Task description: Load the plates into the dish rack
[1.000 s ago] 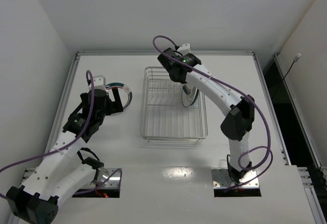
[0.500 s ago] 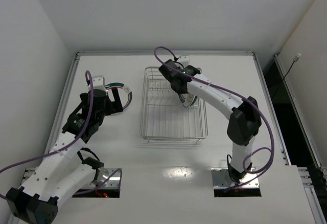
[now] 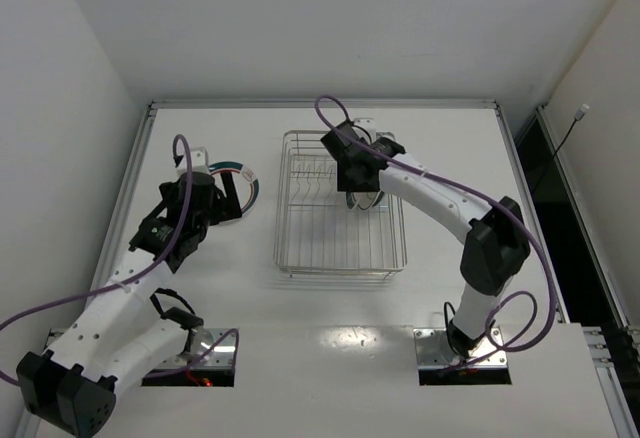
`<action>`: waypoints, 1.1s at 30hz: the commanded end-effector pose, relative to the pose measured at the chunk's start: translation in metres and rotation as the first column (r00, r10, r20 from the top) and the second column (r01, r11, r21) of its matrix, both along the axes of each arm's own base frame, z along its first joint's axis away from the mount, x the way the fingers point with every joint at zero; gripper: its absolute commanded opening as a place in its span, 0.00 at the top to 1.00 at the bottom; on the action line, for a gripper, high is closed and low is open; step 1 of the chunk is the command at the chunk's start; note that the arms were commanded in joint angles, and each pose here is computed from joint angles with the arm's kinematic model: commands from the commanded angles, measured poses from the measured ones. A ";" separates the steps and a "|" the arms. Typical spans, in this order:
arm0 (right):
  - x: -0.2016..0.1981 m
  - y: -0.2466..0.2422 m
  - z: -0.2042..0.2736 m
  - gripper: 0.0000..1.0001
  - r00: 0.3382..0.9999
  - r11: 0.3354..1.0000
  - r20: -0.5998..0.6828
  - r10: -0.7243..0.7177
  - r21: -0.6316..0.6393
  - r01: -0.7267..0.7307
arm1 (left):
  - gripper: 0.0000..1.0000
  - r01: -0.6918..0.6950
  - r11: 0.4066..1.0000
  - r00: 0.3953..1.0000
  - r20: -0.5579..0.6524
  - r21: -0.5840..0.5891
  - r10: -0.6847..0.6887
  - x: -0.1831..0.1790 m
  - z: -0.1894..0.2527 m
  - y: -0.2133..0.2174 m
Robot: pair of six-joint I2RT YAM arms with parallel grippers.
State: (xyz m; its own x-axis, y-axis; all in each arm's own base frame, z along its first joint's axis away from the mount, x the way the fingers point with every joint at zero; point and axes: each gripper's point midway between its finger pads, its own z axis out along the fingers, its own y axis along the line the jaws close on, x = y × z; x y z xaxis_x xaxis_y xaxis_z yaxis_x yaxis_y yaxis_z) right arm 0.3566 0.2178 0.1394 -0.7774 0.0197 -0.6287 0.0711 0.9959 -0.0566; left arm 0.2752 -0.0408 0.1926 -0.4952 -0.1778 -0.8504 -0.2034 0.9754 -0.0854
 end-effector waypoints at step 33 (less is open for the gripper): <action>-0.010 -0.007 0.122 0.35 0.931 0.955 0.352 0.092 0.235 -0.184 | 0.04 -0.301 0.679 0.954 -0.199 -0.669 0.226 0.057 -0.116 0.084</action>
